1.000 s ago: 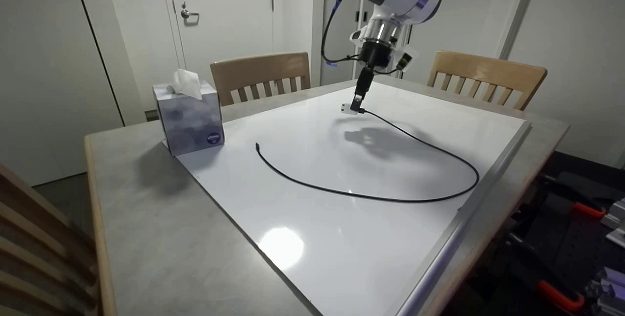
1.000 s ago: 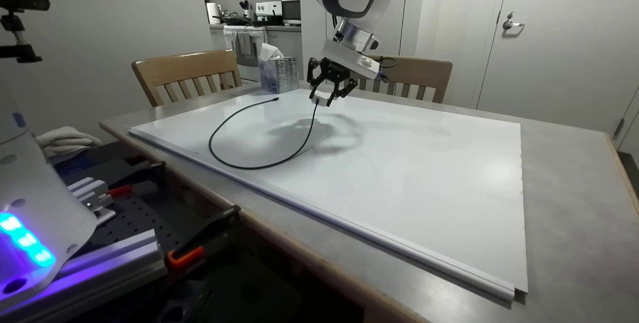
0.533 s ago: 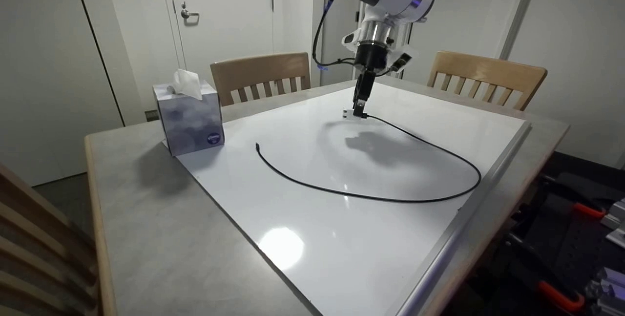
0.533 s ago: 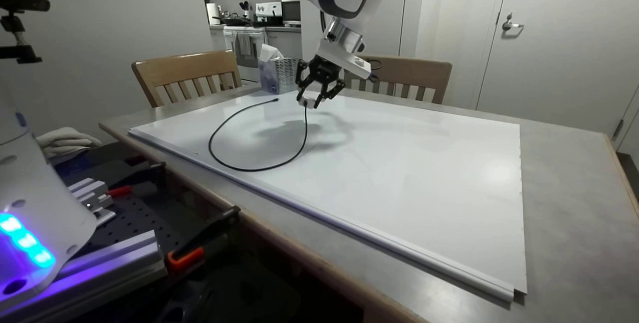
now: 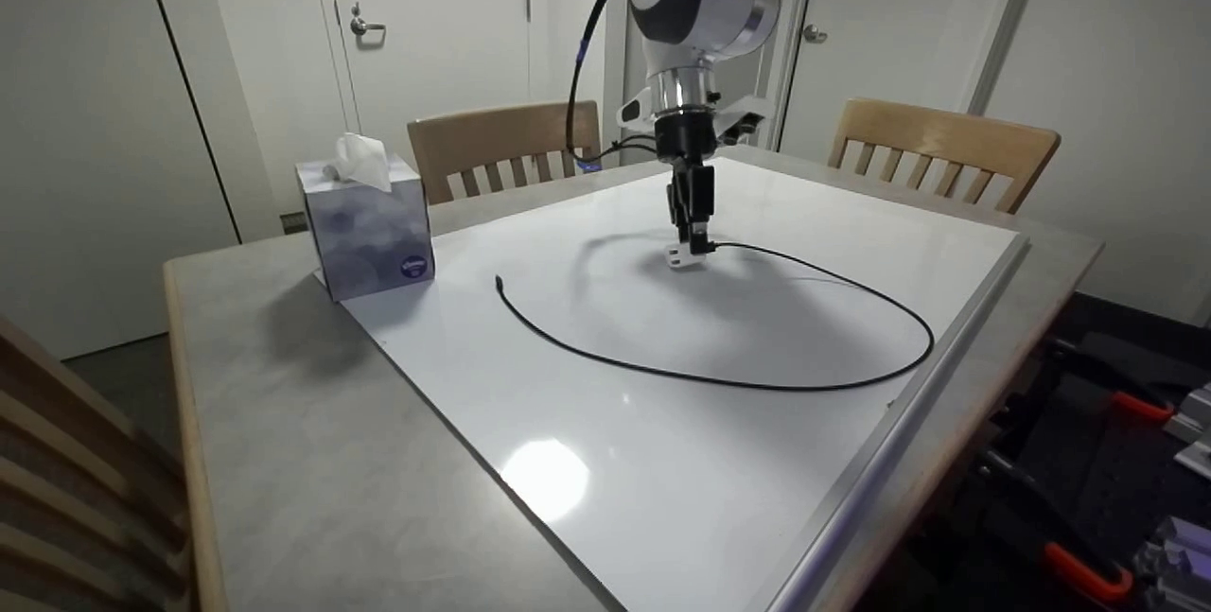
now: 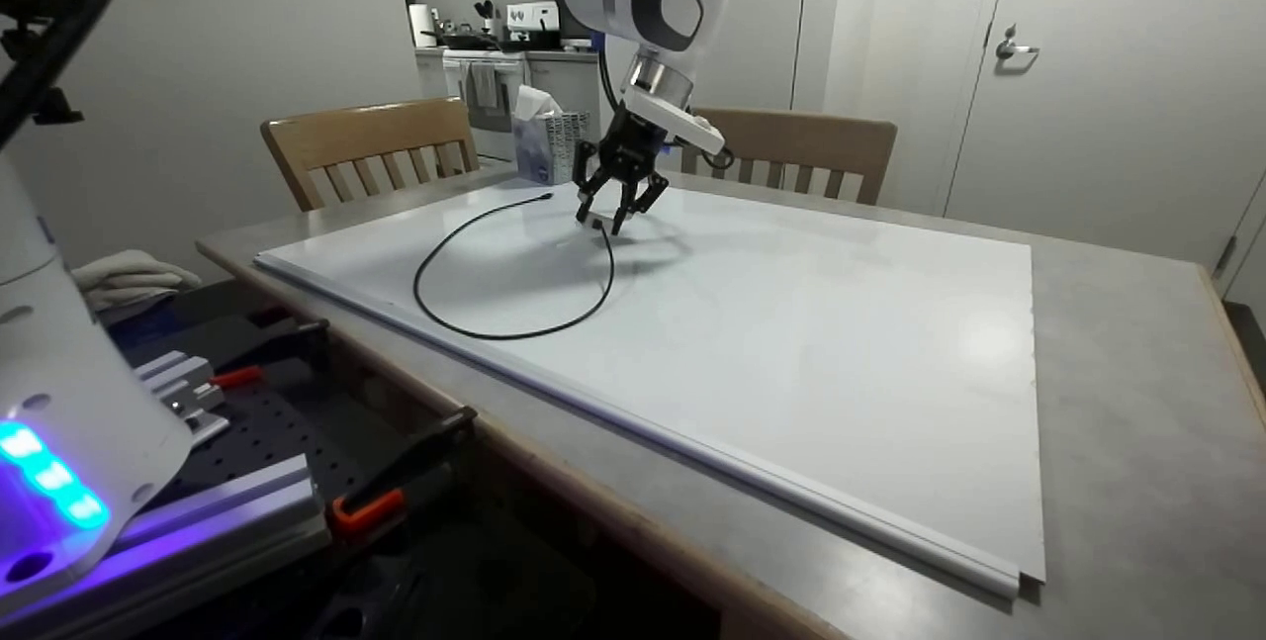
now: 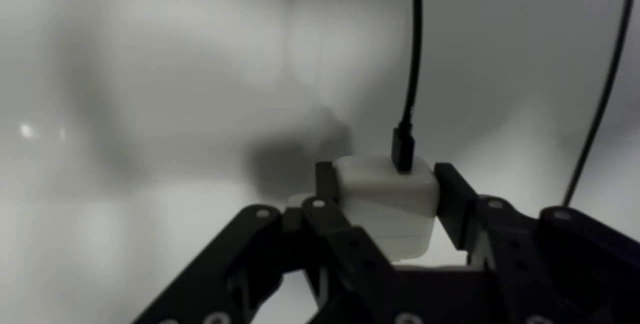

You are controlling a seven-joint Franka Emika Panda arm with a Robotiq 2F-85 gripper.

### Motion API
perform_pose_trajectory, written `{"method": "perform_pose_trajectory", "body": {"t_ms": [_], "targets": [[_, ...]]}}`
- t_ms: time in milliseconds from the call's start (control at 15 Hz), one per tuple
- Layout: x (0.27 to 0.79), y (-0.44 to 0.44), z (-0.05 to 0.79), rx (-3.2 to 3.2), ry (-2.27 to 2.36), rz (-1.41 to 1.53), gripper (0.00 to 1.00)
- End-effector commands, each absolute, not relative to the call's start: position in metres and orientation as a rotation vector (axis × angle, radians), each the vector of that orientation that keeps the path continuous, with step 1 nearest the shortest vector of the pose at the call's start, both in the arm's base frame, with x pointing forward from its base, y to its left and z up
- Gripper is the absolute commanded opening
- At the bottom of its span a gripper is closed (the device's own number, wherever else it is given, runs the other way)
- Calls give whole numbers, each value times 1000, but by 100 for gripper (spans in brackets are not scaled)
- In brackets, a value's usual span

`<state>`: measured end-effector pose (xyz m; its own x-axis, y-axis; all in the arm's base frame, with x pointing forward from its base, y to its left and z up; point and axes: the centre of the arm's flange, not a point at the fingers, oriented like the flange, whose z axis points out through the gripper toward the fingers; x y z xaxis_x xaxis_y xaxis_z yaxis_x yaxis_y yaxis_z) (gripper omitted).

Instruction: Coil the charger on the table

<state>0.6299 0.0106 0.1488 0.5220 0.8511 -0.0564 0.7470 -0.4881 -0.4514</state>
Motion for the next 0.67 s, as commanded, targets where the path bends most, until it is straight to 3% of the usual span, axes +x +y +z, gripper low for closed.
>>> {"method": "perform_pose_trajectory", "body": {"t_ms": [0, 600], "targets": [[654, 12, 142, -2552, -1303, 404, 26], [681, -3, 160, -2902, -1014, 110, 26]]}}
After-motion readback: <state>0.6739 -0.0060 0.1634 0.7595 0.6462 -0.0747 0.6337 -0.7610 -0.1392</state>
